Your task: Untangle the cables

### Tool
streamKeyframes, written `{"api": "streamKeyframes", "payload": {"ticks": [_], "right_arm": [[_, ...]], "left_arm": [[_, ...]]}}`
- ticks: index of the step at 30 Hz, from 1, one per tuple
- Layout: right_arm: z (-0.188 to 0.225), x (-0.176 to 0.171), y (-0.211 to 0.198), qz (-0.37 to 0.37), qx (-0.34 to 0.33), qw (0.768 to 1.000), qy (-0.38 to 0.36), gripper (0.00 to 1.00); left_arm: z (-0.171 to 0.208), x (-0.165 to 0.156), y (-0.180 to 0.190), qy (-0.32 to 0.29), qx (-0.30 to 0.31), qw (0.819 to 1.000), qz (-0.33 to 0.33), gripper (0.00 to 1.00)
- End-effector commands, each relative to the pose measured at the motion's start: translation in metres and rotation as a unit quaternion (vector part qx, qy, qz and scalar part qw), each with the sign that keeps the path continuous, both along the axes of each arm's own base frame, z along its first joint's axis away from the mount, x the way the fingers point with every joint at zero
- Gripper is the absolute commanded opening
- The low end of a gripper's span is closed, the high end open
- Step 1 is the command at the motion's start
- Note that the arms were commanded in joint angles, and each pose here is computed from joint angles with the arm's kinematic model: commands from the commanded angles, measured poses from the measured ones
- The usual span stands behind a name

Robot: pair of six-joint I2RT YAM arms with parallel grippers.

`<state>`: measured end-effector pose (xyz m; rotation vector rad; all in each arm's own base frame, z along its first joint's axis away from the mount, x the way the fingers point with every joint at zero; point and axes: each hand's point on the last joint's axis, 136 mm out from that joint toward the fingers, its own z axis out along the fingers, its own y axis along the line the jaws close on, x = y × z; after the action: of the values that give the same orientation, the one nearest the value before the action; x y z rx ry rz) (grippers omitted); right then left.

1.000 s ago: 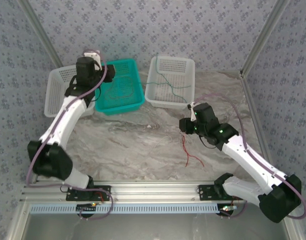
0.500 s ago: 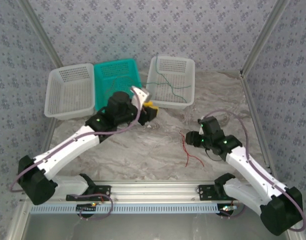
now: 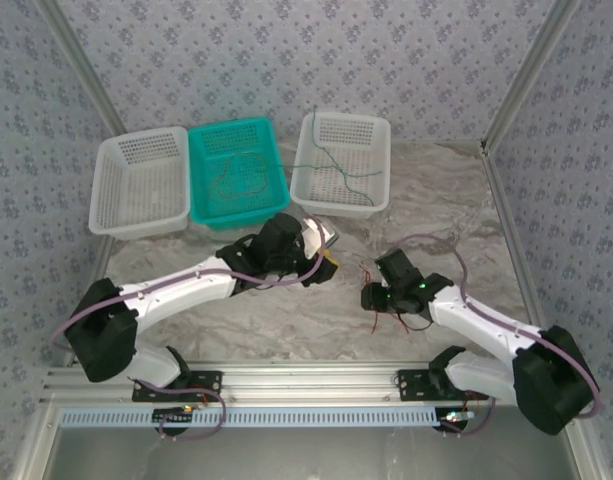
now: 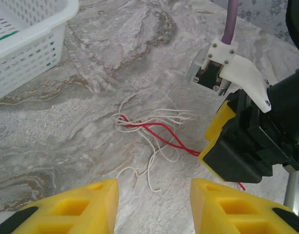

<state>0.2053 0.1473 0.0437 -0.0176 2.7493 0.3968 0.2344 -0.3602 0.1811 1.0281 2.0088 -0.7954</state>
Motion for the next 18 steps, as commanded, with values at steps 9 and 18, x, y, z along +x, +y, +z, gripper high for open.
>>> {"api": "streamKeyframes", "payload": {"ticks": [9,18], "right_arm": [[-0.007,0.034,0.007,-0.026,-0.028,0.999,-0.029,0.12],[0.042,0.041,0.020,-0.033,0.027,0.998,-0.056,0.00]], "left_arm": [[0.031,-0.001,0.016,-0.037,-0.051,0.998,0.032,0.46],[0.063,-0.011,0.022,-0.013,-0.146,0.988,0.055,0.72]]}}
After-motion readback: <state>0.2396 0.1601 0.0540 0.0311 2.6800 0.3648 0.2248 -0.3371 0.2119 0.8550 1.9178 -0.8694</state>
